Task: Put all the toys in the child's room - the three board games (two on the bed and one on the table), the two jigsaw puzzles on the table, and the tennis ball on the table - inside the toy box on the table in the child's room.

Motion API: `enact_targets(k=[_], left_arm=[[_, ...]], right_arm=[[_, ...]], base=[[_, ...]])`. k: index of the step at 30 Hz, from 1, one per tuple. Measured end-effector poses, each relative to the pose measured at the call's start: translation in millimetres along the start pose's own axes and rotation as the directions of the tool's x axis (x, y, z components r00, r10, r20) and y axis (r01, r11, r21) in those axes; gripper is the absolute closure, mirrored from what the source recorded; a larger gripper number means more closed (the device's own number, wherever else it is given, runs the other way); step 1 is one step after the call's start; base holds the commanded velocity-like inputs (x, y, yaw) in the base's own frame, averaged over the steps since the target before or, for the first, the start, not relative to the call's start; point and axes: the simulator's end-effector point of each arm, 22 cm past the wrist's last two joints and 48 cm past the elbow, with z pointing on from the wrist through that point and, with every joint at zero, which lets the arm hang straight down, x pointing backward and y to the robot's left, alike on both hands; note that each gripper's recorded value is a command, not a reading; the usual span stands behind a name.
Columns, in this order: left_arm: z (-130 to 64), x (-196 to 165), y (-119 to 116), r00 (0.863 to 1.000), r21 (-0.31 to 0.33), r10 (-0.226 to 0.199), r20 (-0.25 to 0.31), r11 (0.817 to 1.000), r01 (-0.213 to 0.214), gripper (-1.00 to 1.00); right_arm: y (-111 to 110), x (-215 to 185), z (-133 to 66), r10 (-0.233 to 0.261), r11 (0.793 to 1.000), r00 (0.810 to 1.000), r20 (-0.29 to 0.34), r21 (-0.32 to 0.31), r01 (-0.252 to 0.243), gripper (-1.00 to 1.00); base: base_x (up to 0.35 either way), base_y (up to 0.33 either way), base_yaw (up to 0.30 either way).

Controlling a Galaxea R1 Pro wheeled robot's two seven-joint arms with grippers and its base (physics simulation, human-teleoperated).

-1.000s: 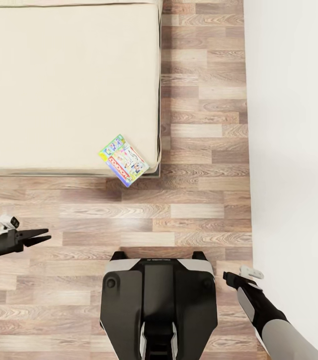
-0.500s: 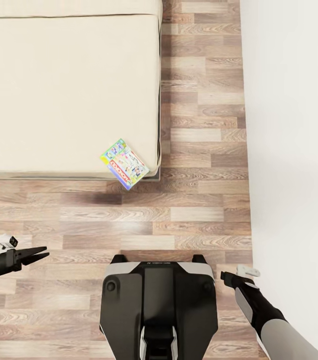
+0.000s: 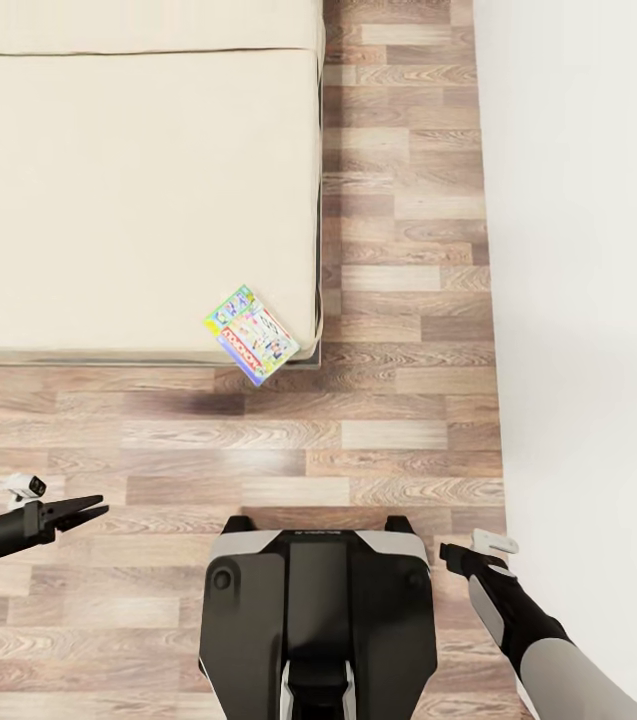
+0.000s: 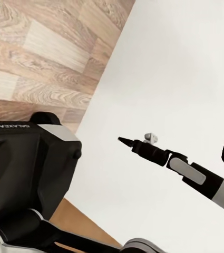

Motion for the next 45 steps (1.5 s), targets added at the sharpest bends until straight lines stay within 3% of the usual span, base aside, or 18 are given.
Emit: enact_targets(k=[24, 37, 45], left_arm=[[0.0, -8, -19, 0.998, 0.026, 0.055, 0.028, 0.998, -0.056, -1.0], [16.9, -4, -17, 0.997, 0.005, 0.064, 0.037, 0.998, -0.064, -1.0], [19.8, -6, -10, 0.996, -0.045, 0.077, 0.044, 0.996, -0.075, -1.0]], right_arm=[[7, -20, -11.6, 0.01, 1.0, 0.999, 0.037, -0.014, -0.009, -1.0], [1, -32, -17.1, 0.014, 1.0, 0.998, 0.059, -0.012, -0.013, -1.0], [4, -38, -21.2, 0.018, 1.0, 0.997, 0.07, -0.017, -0.017, -1.0]], base=[[-0.109, 0.0, 0.0], [-0.003, 0.0, 0.0], [-0.06, 0.0, 0.0]])
